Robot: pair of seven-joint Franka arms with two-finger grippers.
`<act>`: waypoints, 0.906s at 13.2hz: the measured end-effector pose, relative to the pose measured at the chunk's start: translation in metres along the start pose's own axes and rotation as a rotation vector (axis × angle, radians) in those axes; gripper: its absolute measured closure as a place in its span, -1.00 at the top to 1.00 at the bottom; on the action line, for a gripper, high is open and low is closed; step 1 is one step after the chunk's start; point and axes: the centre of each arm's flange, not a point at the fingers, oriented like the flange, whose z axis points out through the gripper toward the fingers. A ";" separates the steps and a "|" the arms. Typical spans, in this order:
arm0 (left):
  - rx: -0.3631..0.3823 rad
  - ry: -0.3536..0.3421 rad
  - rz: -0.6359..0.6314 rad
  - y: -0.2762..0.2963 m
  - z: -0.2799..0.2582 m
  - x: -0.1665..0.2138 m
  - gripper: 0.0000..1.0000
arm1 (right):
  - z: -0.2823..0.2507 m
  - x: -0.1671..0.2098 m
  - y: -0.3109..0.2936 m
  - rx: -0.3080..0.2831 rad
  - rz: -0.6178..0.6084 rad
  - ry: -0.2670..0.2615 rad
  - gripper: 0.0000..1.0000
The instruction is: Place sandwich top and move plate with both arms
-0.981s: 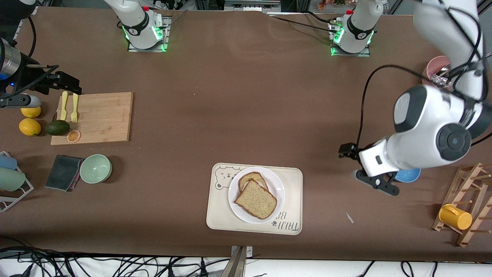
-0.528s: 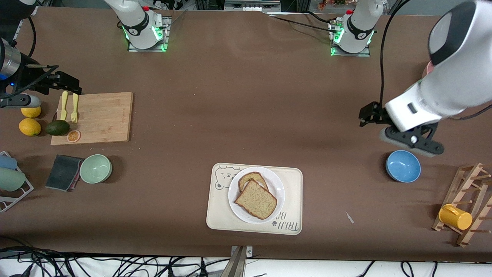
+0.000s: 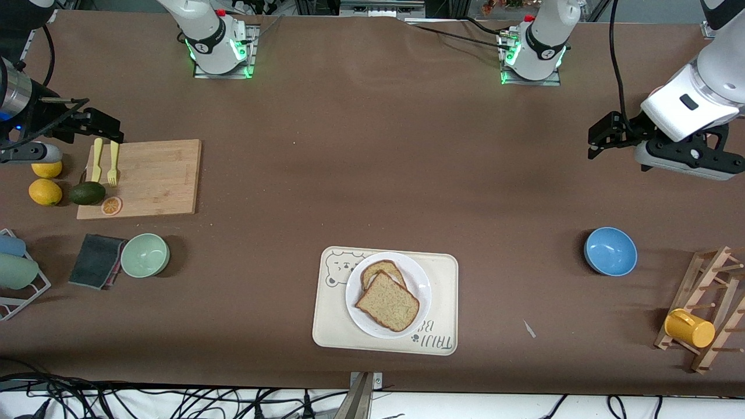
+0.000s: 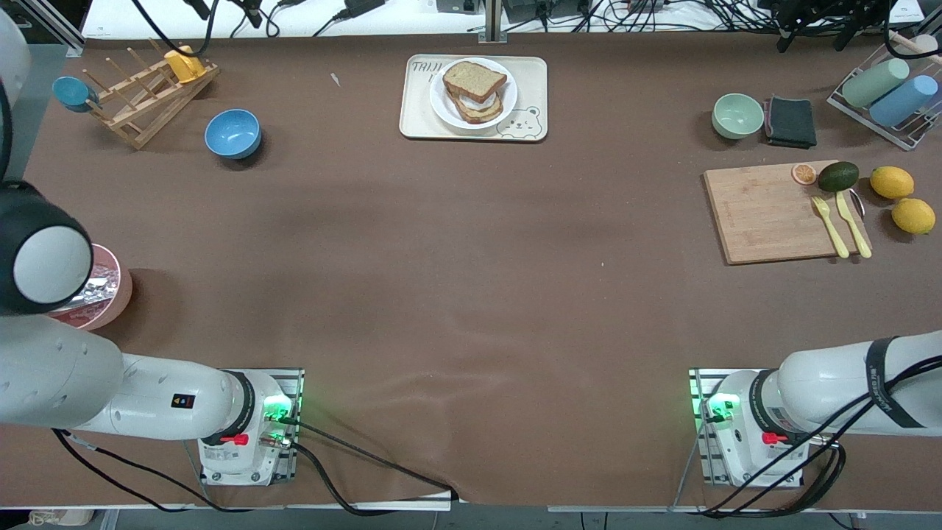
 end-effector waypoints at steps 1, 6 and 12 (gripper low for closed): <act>0.002 0.007 -0.002 0.000 0.007 -0.006 1.00 | 0.000 0.000 0.000 0.000 0.000 0.000 1.00; 0.004 0.013 -0.003 0.001 0.011 -0.016 1.00 | 0.000 0.000 0.000 0.000 0.000 0.000 1.00; 0.004 0.009 -0.015 -0.004 0.009 -0.018 1.00 | 0.000 0.000 0.000 0.000 0.000 0.000 1.00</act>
